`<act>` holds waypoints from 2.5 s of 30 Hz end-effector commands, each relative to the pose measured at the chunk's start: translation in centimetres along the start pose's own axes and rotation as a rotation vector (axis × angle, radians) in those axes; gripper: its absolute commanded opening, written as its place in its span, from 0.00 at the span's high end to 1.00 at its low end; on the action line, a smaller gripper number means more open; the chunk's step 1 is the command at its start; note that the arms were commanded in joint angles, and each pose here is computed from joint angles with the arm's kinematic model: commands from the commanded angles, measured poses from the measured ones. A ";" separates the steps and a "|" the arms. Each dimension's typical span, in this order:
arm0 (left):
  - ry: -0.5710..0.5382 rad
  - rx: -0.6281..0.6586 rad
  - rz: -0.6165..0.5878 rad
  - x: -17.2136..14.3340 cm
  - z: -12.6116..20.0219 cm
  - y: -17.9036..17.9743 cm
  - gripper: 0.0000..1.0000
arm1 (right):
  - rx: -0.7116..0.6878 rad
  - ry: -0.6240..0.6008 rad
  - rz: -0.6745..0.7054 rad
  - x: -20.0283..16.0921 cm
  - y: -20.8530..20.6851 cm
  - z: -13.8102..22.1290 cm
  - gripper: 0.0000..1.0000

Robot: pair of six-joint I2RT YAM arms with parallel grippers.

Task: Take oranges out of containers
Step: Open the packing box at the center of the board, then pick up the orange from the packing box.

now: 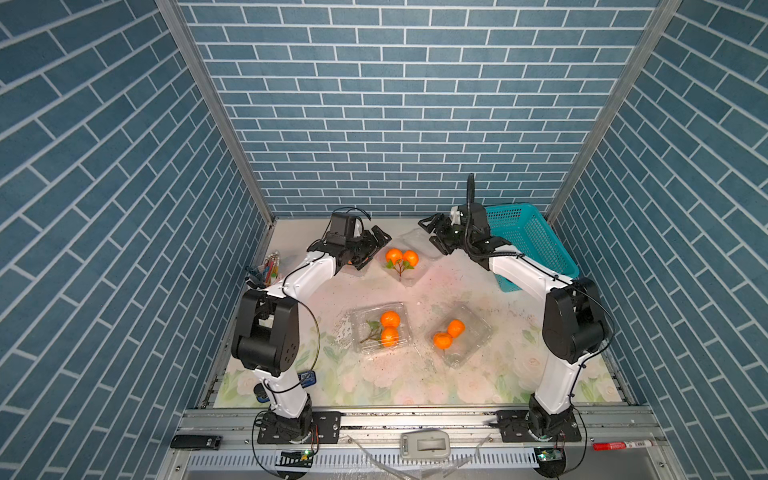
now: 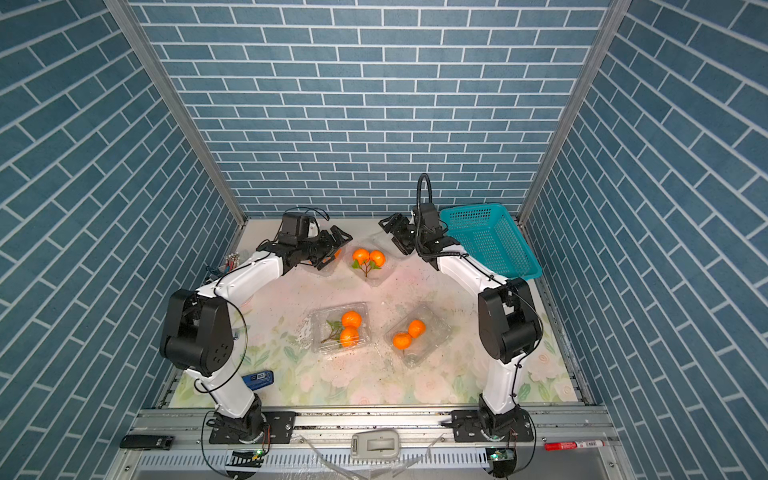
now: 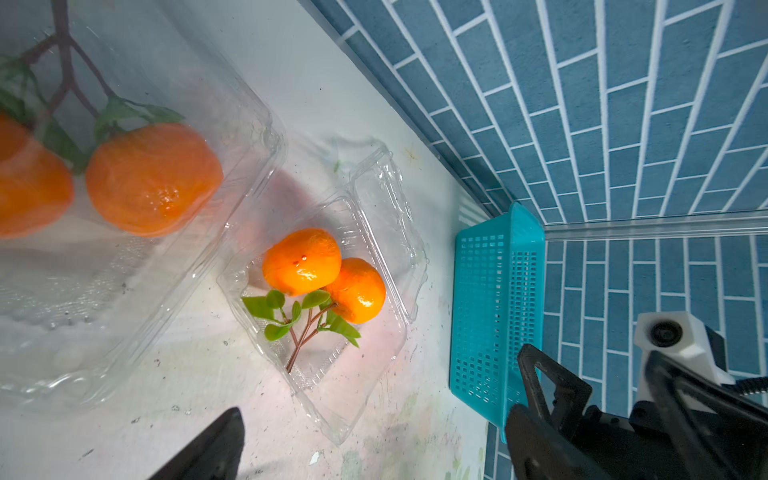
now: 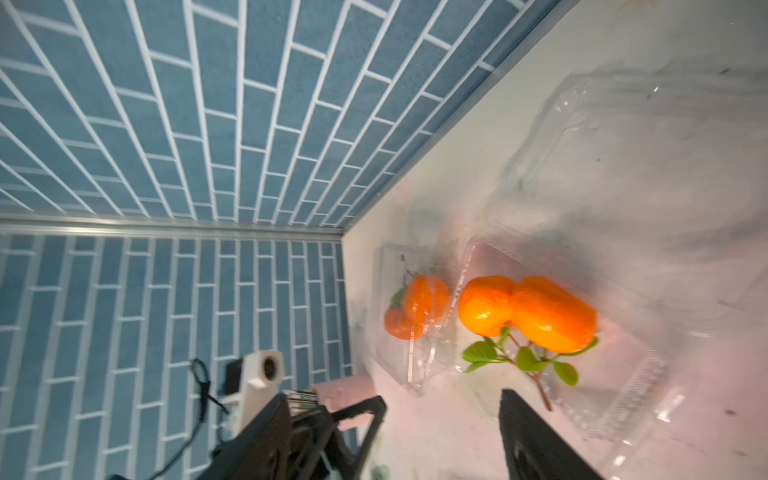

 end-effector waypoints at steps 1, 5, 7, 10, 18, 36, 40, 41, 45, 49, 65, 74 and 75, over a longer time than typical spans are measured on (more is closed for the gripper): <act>0.066 -0.031 0.015 -1.7 -0.8 1.2 0.01 | -0.314 0.111 0.248 -3.1 -5.0 -0.3 0.24; 0.063 -0.103 0.080 -2.2 -2.4 1.4 0.01 | -0.411 0.183 0.350 -5.6 -6.4 -2.5 0.32; 0.057 -0.124 0.104 -2.3 -2.8 1.6 0.01 | -0.447 0.200 0.375 -6.2 -7.1 -3.3 0.37; 0.050 -0.135 0.128 -2.4 -3.1 1.8 0.01 | -0.479 0.219 0.401 -7.0 -7.8 -4.4 0.46; 0.030 -0.147 0.200 -2.8 -3.4 2.8 0.01 | -0.508 0.237 0.428 -7.4 -8.6 -6.9 0.50; 0.034 -0.125 0.228 -3.8 -3.1 4.6 0.01 | -0.538 0.240 0.385 -7.4 -11.5 -12.1 0.58; 0.032 -0.117 0.235 -4.0 -2.8 5.1 0.01 | -0.548 0.227 0.380 -7.4 -12.2 -12.9 0.56; 0.033 -0.116 0.237 -4.0 -2.8 5.2 0.01 | -0.549 0.224 0.377 -7.4 -12.4 -13.1 0.56; 0.036 -0.109 0.243 -4.3 -2.8 5.6 0.01 | -0.554 0.217 0.372 -7.4 -13.0 -13.7 0.56; 0.036 -0.104 0.258 -4.6 -2.7 5.7 0.01 | -0.554 0.219 0.380 -7.7 -13.3 -14.2 0.63; 0.029 -0.075 0.262 -5.6 -0.3 4.8 0.01 | -0.462 0.204 0.420 -7.7 -9.1 -12.1 0.99; 0.026 -0.070 0.231 -5.5 -0.1 3.7 0.01 | -0.441 0.153 0.468 -6.1 -6.3 -9.7 1.00; 0.025 -0.067 0.225 -5.4 -0.1 3.5 0.01 | -0.437 0.145 0.468 -5.8 -6.1 -9.4 1.00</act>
Point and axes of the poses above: each gripper's point midway between its finger pads, its own z axis back along the fingers, its own y axis along the line the jaws close on, x = y × z, the point moved 4 cm from there along z, back along the fingers, and after that the axes turned 14 degrees about -z, right-handed, at the moved point
